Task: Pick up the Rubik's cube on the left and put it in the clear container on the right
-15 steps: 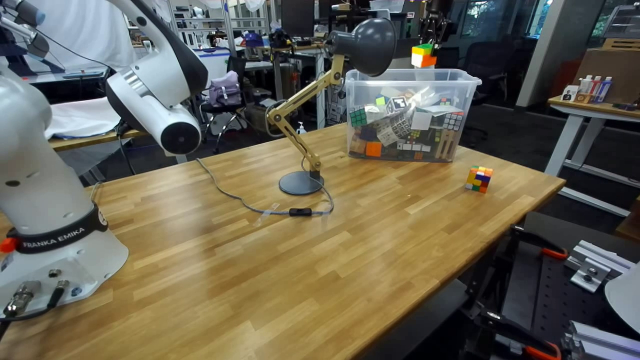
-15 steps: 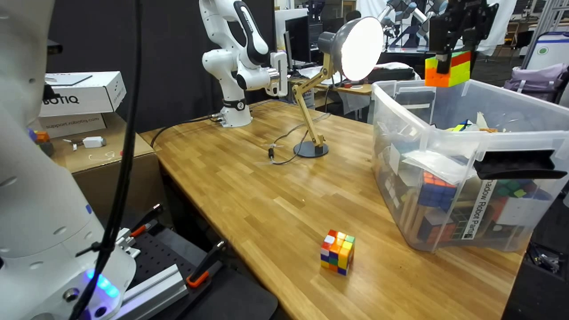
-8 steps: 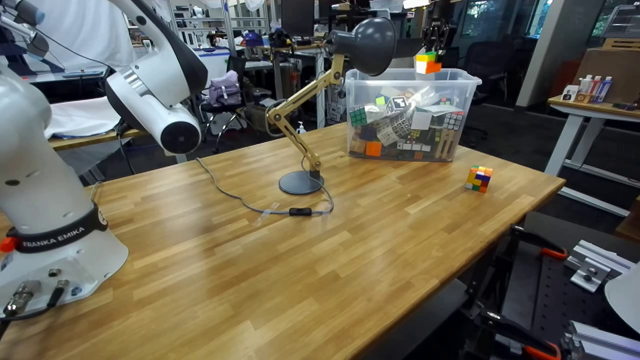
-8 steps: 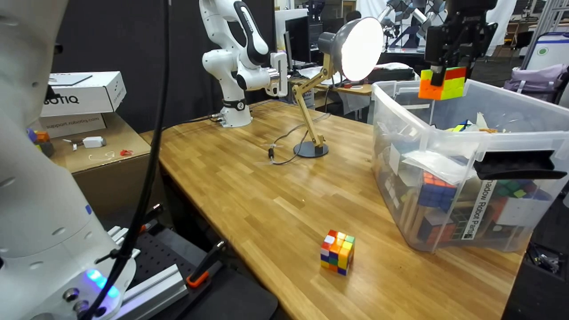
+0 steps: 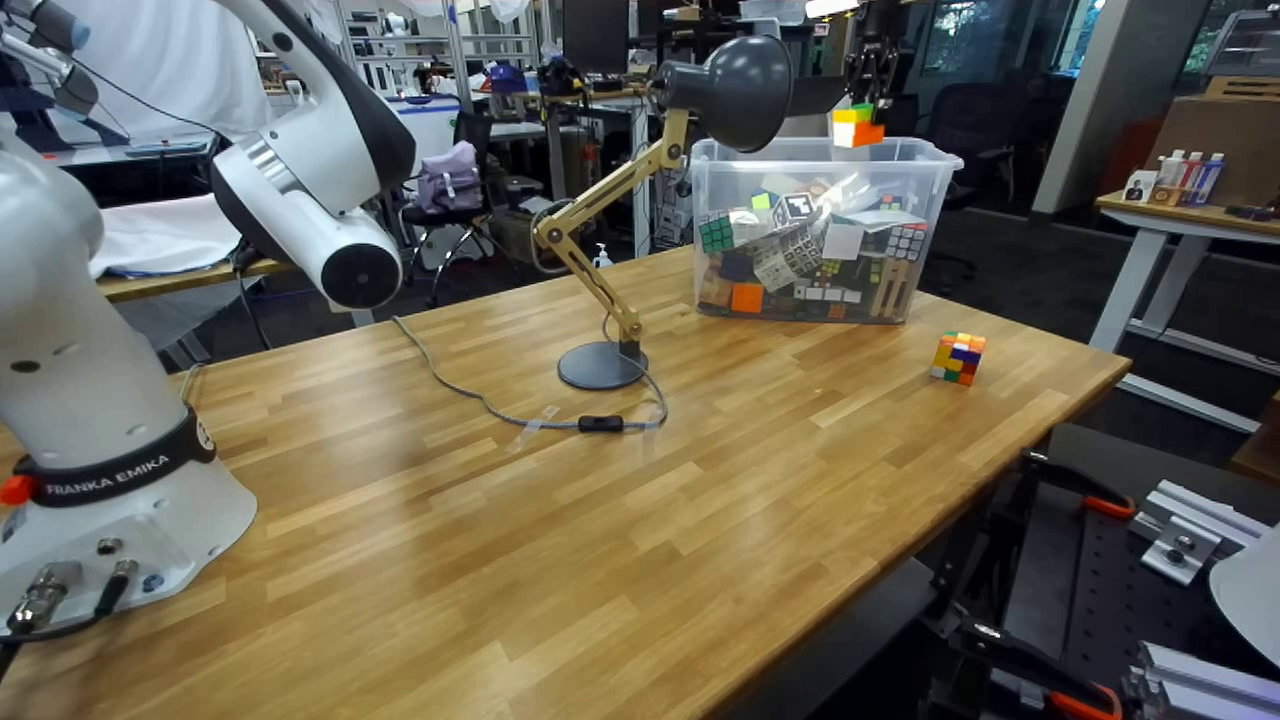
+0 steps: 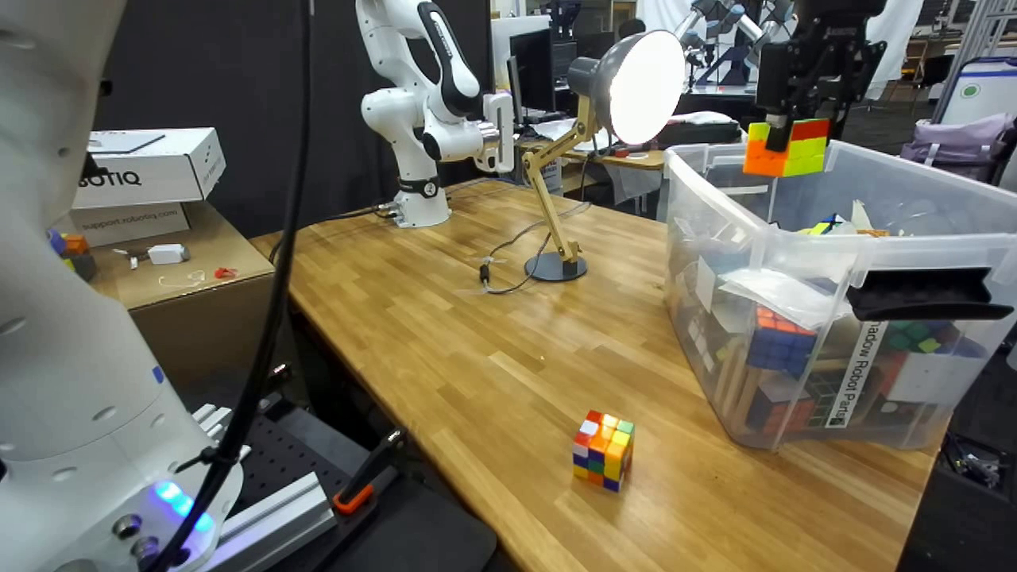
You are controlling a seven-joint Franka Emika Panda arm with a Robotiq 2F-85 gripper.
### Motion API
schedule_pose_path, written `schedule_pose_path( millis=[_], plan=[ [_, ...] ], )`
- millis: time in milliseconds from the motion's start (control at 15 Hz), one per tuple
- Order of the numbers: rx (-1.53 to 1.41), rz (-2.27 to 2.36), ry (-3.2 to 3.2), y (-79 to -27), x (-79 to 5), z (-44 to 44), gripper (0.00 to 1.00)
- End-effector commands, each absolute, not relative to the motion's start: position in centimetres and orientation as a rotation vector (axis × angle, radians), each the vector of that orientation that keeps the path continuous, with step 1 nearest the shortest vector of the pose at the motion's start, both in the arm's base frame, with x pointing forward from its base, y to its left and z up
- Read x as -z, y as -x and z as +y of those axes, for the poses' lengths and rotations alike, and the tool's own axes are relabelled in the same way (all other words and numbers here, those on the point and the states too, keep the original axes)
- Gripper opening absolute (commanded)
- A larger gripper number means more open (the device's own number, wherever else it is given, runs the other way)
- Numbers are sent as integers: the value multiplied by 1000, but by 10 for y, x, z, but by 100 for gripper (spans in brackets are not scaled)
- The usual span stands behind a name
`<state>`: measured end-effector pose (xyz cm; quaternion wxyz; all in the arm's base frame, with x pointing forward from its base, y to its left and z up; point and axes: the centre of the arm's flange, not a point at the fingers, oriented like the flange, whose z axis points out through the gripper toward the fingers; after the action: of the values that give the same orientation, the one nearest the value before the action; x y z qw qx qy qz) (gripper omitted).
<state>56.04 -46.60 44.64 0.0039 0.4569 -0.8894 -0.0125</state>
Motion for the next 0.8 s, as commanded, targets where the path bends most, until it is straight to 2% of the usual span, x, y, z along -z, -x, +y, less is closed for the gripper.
schedule_pose_path(
  millis=[0,333,400,600,733],
  plan=[
    [111,-2795,-1413,-561,-452,-468,37],
    [173,-2793,-1403,-559,-449,-466,37],
    [189,-2796,-1404,-558,-448,-465,80],
    [211,-2801,-1403,-558,-449,-465,99],
    [234,-2811,-1410,-557,-451,-463,100]
  ],
)
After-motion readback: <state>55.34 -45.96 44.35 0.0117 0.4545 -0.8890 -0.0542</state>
